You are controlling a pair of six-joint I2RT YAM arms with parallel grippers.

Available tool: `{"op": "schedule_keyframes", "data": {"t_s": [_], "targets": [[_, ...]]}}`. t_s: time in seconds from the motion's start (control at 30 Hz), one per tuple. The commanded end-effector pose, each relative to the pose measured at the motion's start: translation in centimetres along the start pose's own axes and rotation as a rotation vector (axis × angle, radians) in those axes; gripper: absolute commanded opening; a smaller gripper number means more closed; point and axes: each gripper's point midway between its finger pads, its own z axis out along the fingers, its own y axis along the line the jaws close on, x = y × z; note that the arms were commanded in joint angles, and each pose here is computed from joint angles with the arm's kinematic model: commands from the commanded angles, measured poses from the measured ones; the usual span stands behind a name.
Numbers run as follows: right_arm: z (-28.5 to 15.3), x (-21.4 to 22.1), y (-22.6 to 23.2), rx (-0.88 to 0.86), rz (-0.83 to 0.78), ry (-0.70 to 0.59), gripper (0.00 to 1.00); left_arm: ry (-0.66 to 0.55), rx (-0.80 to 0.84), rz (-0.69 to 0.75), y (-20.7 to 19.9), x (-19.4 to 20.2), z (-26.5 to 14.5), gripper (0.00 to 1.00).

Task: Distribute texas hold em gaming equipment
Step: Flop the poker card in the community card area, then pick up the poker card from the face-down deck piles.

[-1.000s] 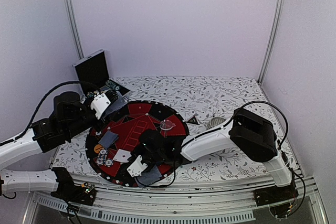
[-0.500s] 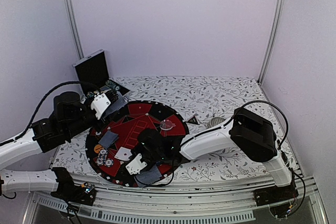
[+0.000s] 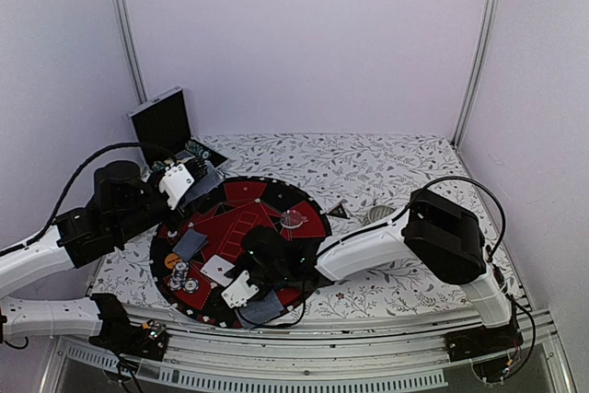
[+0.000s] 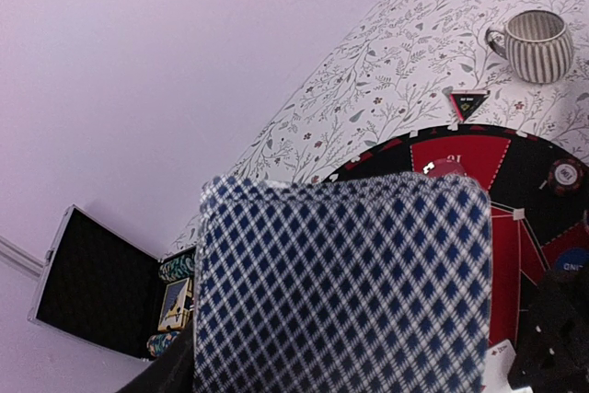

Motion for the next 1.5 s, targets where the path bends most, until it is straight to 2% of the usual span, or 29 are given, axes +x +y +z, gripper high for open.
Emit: {"op": "schedule_keyframes", "data": {"t_s": [0.0, 0.23, 0.43, 0.5, 0.57, 0.6, 0.77, 0.83, 0.9, 0.97, 1.03, 1.23, 1.33, 1.47], "targets": [[-0.8, -0.5, -0.1, 0.004, -0.026, -0.012, 0.29, -0.043, -0.032, -0.029, 1.4, -1.5, -0.4, 0.54], [-3.0, -1.4, -3.2, 0.100, -0.037, -0.017, 0.56, -0.038, -0.032, -0.029, 1.4, -1.4, -0.3, 0.54], [-8.4, -4.4, -8.8, 0.266, 0.045, -0.124, 0.69, -0.035, -0.035, -0.027, 1.4, -1.3, -0.3, 0.54], [-10.7, -5.4, -10.7, 0.325, 0.106, -0.173, 0.80, -0.037, -0.035, -0.025, 1.4, -1.3, -0.4, 0.54], [-13.2, -6.1, -12.4, 0.366, 0.241, -0.226, 0.98, -0.040, -0.031, -0.022, 1.3, -1.3, -0.4, 0.54], [-14.4, -6.2, -13.3, 0.377, 0.321, -0.251, 0.99, -0.043, -0.028, -0.020, 1.3, -1.4, -0.4, 0.54], [-20.4, -4.2, -17.8, 0.377, 0.767, -0.413, 0.99, -0.060, 0.005, -0.003, 0.6, -1.5, -0.5, 0.54], [-23.1, -3.4, -19.5, 0.293, 0.926, -0.551, 0.99, -0.065, 0.035, 0.012, 0.0, -1.4, -0.4, 0.54], [-25.1, -1.4, -21.2, 0.190, 1.165, -0.661, 0.99, -0.085, 0.095, 0.031, -1.2, -1.7, -0.6, 0.54], [-25.2, 1.2, -21.9, 0.091, 1.444, -0.703, 0.99, -0.116, 0.153, 0.047, -2.3, -2.1, -0.9, 0.53], [-24.3, 2.3, -21.7, 0.036, 1.584, -0.696, 0.99, -0.149, 0.191, 0.060, -3.1, -2.7, -1.3, 0.52], [-19.4, 2.3, -20.2, -0.143, 1.815, -0.555, 0.99, -0.166, 0.222, 0.111, -4.3, -2.5, -1.7, 0.51], [-17.5, 0.5, -20.1, -0.217, 1.822, -0.502, 0.99, -0.155, 0.218, 0.136, -4.6, -2.3, -1.5, 0.50], [-16.3, -1.1, -20.1, -0.292, 1.810, -0.507, 0.99, -0.136, 0.199, 0.164, -4.7, -1.9, -1.3, 0.50]]}}
